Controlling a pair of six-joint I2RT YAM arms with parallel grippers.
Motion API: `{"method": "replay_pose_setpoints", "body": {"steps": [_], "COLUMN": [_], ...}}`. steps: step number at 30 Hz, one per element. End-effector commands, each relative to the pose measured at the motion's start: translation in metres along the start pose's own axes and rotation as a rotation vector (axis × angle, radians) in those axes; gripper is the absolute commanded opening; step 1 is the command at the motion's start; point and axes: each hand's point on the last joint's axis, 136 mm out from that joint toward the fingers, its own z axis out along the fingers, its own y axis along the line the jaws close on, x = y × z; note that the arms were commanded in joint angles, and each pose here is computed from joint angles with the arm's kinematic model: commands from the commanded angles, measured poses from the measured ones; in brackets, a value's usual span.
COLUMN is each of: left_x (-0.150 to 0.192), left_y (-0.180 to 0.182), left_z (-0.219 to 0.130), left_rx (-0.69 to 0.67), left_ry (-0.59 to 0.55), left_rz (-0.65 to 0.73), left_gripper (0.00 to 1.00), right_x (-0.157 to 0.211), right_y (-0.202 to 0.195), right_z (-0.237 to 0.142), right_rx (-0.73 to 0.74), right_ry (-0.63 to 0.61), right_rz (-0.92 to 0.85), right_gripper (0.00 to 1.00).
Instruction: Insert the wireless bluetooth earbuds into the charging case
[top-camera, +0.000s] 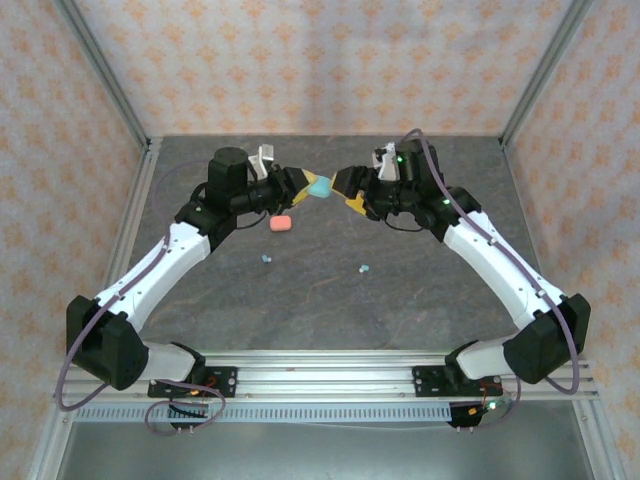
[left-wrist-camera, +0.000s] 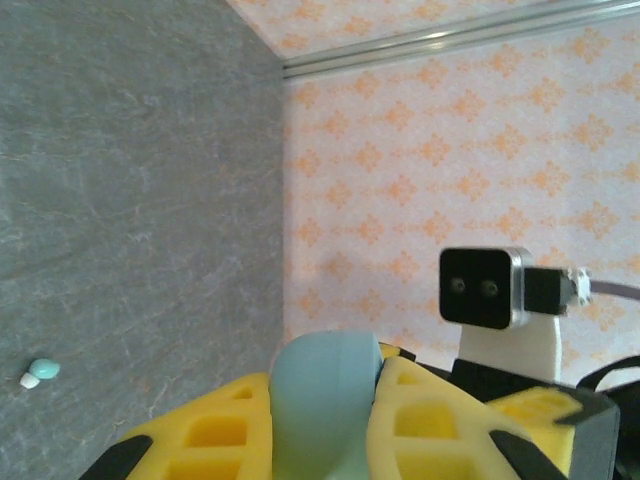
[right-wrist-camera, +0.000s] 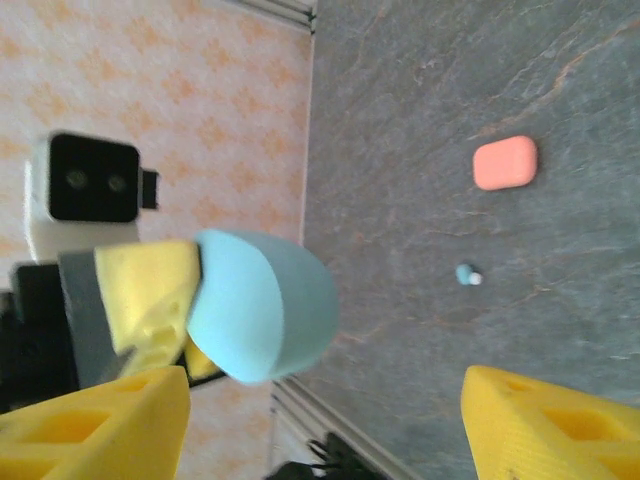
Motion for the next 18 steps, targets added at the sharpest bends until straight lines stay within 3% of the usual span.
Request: {"method": "replay_pose_setpoints", "body": {"steps": [1, 18], "left_x": [-0.001, 0.004], "left_y": [-0.030, -0.044], "left_z": [-0.010, -0.025], "left_rx": [0.080, 0.139], "left_ry": [-0.044, -0.100], "left_rz": [0.029, -0.021], "left_gripper": [0.06, 0.06], "right_x": [-0.009, 0.000], "right_y": [0.025, 0.047], "right_z": [-0.006, -0.007], "right_rx": [-0.121, -0.223], "right_ry": [-0.042, -0.002], "right_rz": [0.120, 0.166], "right_gripper": [0.71, 0.59]}}
